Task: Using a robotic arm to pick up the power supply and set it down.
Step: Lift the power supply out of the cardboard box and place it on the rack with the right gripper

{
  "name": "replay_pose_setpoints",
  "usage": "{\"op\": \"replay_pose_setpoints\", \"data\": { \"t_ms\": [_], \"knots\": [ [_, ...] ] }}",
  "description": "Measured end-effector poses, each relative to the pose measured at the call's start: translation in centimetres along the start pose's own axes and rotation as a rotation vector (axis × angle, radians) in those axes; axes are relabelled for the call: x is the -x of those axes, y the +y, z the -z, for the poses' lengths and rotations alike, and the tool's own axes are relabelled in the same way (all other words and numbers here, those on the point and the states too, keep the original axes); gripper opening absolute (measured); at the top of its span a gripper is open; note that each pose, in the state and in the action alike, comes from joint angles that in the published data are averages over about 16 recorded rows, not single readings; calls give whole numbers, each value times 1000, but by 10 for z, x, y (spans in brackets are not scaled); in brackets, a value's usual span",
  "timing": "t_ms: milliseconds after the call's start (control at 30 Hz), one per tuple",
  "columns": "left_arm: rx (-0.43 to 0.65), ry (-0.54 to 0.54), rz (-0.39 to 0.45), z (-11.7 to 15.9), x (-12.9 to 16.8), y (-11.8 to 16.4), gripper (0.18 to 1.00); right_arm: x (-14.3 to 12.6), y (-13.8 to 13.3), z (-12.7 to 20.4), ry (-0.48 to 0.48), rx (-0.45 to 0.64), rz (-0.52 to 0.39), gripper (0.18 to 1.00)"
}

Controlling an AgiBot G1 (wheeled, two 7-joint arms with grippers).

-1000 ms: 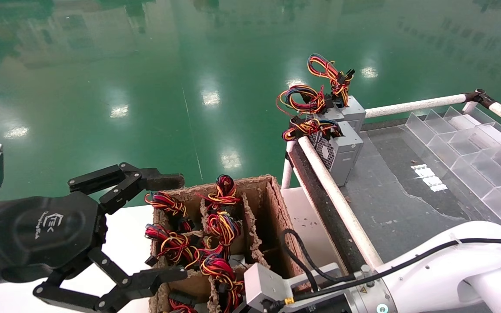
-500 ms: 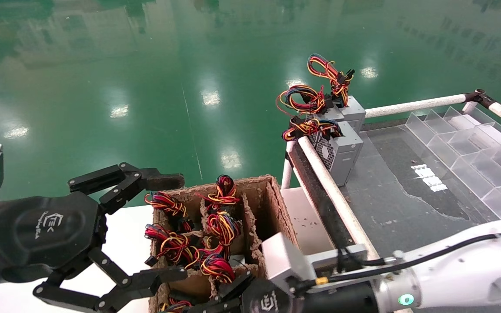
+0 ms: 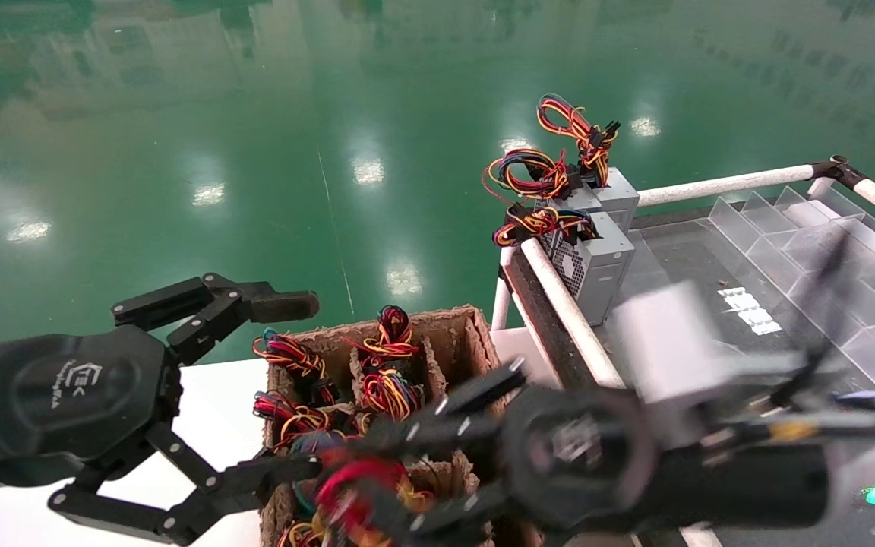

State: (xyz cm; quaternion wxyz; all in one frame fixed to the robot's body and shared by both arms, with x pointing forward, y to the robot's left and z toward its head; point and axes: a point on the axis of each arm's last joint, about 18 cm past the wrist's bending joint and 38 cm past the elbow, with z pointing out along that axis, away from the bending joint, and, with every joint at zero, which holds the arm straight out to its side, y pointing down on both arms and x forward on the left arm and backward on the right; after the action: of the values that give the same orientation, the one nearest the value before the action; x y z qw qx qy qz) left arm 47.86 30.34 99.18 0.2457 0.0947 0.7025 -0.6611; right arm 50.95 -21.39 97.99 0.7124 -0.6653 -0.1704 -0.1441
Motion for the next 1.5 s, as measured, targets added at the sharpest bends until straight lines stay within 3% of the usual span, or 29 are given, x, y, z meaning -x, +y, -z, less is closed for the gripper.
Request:
{"op": "replay_pose_setpoints", "data": {
  "t_ms": [300,633,1067,1500],
  "knots": [
    [0,0,0,0,0,0,1001,2,-43,51,133,-35,97,191],
    [0,0,0,0,0,0,1001,3,-66,119,332,2,169,191],
    [0,0,0,0,0,0,1001,-1,-64,194,582,51,222,191],
    [0,0,0,0,0,0,1001,-26,-56,234,751,65,265,191]
  ]
}}
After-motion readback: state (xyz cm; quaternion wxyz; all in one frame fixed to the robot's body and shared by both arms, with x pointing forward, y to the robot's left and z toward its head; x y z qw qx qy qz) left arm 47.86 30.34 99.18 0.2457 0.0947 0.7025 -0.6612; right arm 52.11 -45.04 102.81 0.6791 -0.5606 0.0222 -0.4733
